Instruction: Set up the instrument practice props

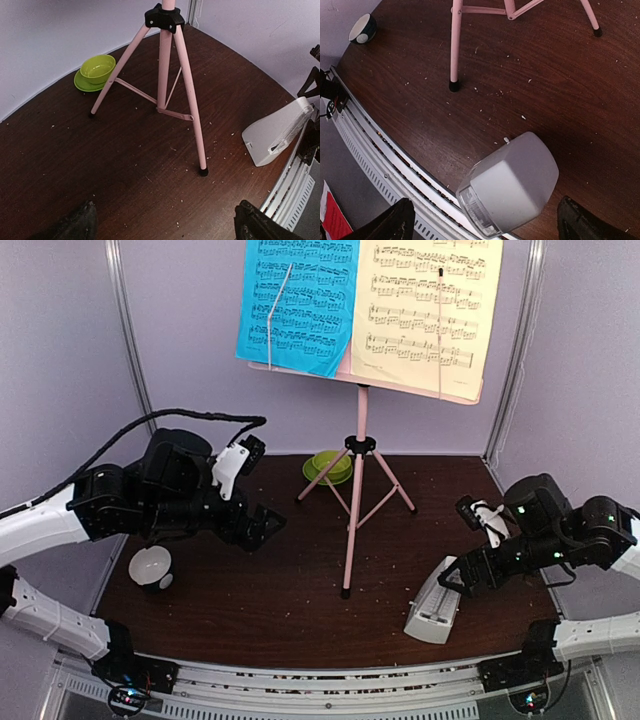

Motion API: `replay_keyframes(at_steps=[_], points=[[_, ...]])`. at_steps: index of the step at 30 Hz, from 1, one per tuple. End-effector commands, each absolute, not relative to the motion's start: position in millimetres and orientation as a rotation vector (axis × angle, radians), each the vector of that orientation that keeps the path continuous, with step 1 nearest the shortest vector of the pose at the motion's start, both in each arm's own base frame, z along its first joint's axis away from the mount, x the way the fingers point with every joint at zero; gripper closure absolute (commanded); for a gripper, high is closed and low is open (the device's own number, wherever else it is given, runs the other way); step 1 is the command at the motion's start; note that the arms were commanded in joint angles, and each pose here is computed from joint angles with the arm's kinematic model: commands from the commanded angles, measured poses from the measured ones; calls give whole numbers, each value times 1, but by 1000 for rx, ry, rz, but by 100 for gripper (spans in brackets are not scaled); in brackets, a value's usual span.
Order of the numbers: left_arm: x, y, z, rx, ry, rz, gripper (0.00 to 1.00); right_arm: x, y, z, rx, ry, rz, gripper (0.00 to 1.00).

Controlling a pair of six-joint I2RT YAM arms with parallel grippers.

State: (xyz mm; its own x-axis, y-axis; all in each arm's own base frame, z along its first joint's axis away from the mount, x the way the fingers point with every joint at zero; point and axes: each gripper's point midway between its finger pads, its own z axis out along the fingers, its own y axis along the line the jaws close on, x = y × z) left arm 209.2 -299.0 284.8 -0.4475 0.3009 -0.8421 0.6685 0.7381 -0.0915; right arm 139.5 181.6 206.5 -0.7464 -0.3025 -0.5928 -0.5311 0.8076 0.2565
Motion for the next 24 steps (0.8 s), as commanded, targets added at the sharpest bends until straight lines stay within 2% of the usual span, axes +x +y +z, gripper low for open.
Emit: replay_keyframes(at_steps=[1, 11, 19, 24], points=[[216, -299, 284, 694, 2050, -487, 2, 136, 188, 195, -733, 2470, 536, 1], [222, -308, 289, 687, 2003, -502, 2, 148, 194, 177, -800, 2474, 438, 9], [215, -327, 289, 802, 2020, -546, 2, 152, 197, 165, -805, 2472, 423, 20], [218, -325, 302, 765, 1962, -557, 2, 160, 200, 173, -700, 2443, 452, 35]])
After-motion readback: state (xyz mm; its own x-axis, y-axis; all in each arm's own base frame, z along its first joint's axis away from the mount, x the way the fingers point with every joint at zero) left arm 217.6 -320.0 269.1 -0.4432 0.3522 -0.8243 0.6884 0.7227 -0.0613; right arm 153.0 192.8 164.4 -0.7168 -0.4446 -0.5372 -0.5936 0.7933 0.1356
